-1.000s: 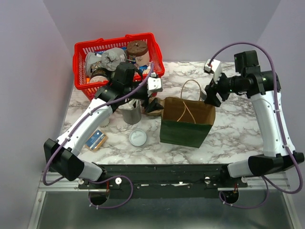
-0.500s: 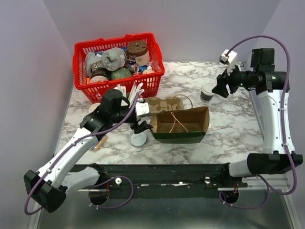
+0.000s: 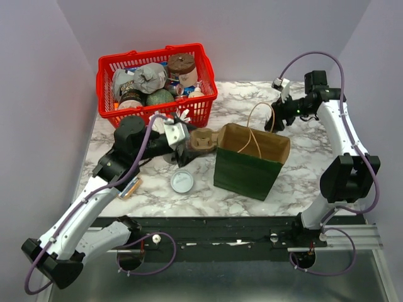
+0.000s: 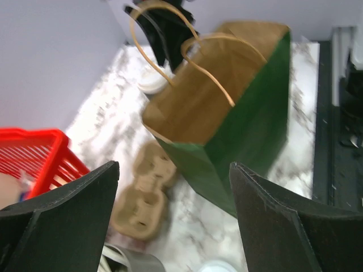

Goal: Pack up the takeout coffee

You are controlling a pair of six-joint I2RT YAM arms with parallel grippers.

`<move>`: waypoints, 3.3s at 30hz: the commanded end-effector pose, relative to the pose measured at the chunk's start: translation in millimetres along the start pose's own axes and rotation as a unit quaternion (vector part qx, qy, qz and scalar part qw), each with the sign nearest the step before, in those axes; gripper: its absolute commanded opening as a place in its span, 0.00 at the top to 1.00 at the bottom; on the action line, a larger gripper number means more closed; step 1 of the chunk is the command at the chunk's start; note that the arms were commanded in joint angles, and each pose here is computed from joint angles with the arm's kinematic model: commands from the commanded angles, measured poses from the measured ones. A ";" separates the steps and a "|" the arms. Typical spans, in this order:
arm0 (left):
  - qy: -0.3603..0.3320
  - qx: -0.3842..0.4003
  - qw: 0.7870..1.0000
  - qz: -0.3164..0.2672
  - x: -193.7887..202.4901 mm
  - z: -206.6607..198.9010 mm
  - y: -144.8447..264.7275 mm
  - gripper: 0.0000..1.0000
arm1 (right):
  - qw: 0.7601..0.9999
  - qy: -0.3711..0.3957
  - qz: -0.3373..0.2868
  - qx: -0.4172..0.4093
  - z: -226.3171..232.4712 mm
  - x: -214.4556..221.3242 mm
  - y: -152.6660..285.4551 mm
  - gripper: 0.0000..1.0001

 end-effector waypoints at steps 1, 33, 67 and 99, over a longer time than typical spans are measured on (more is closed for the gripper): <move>0.034 0.104 0.992 0.055 53.0 -62.7 8.5 0.21 | 0.999 -0.005 0.026 -0.019 -0.1 21.0 -11.6 0.33; 0.144 0.131 0.978 0.081 95.7 -8.8 -124.6 0.32 | 0.975 0.026 0.189 -0.112 125.5 167.6 4.0 0.38; 0.042 0.099 0.986 0.130 4.0 -5.3 -97.0 0.02 | 0.984 0.138 -0.057 -0.097 96.3 -53.7 28.5 0.28; -0.107 0.116 0.985 0.069 -34.4 33.3 -123.6 1.00 | 0.989 0.126 -0.056 -0.051 141.9 47.3 50.4 0.21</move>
Point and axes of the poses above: each gripper's point midway between its finger pads, its own y axis back along the fingers, its own z axis along the line the jaws close on, x = y × z, the point moved 5 cm from there along y, back along the fingers, and after that the axes turned 15 degrees about -y, right-handed, at the moved point
